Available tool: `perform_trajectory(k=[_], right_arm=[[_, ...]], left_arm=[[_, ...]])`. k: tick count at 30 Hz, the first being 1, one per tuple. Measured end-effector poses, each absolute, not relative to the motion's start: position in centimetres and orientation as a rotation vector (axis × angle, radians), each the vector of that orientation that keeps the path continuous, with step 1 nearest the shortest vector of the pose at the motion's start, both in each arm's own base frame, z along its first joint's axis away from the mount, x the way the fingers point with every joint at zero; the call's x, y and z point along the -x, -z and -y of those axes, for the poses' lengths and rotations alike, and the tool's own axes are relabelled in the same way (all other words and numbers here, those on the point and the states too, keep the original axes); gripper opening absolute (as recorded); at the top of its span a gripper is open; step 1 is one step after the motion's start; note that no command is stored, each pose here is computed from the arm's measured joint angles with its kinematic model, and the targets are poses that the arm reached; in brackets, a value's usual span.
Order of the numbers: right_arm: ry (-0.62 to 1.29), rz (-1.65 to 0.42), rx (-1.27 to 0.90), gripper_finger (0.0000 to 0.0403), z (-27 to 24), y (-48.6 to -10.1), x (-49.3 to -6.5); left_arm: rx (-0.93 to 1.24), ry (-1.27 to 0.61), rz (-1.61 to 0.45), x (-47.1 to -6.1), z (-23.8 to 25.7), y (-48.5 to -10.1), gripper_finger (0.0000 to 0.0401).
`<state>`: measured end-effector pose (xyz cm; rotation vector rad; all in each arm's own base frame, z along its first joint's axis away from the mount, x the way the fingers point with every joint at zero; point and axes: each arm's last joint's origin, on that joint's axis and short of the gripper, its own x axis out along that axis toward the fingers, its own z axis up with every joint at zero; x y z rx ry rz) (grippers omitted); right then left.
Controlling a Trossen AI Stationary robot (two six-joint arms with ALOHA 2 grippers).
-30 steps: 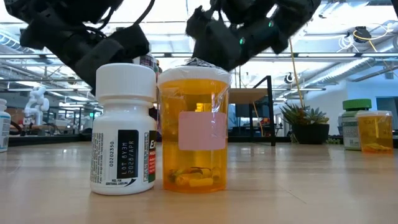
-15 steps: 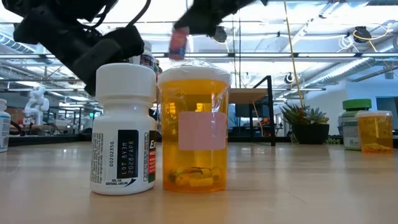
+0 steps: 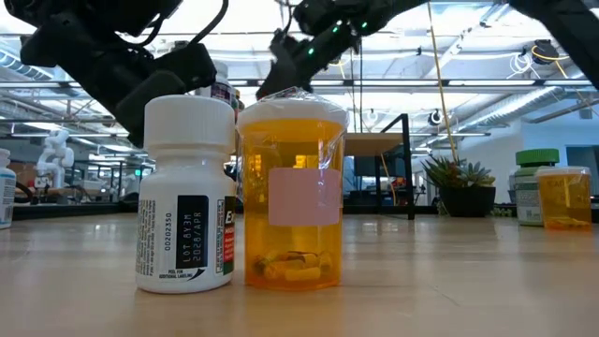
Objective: Pick and place medicine bottles onto shelf by color
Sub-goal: Put the pink medicine bottle on the shelf, aligned with the blue medicine bottle
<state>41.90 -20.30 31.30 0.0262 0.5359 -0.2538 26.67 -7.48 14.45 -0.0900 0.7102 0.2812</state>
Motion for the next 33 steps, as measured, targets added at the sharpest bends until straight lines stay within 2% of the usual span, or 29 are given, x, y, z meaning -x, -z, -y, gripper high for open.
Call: perform_trajectory(k=[16, 33], right_arm=[[0.282, -0.58, -0.036, 0.0183, 22.3, -29.4, -42.1], [0.282, -0.588, -0.024, 0.025, 22.3, -29.6, -41.9]], left_arm=[[0.083, -0.282, -0.716, -26.6, 7.5, -14.4, 0.036], [0.103, -0.294, -0.711, -26.6, 7.4, -14.4, 0.036]])
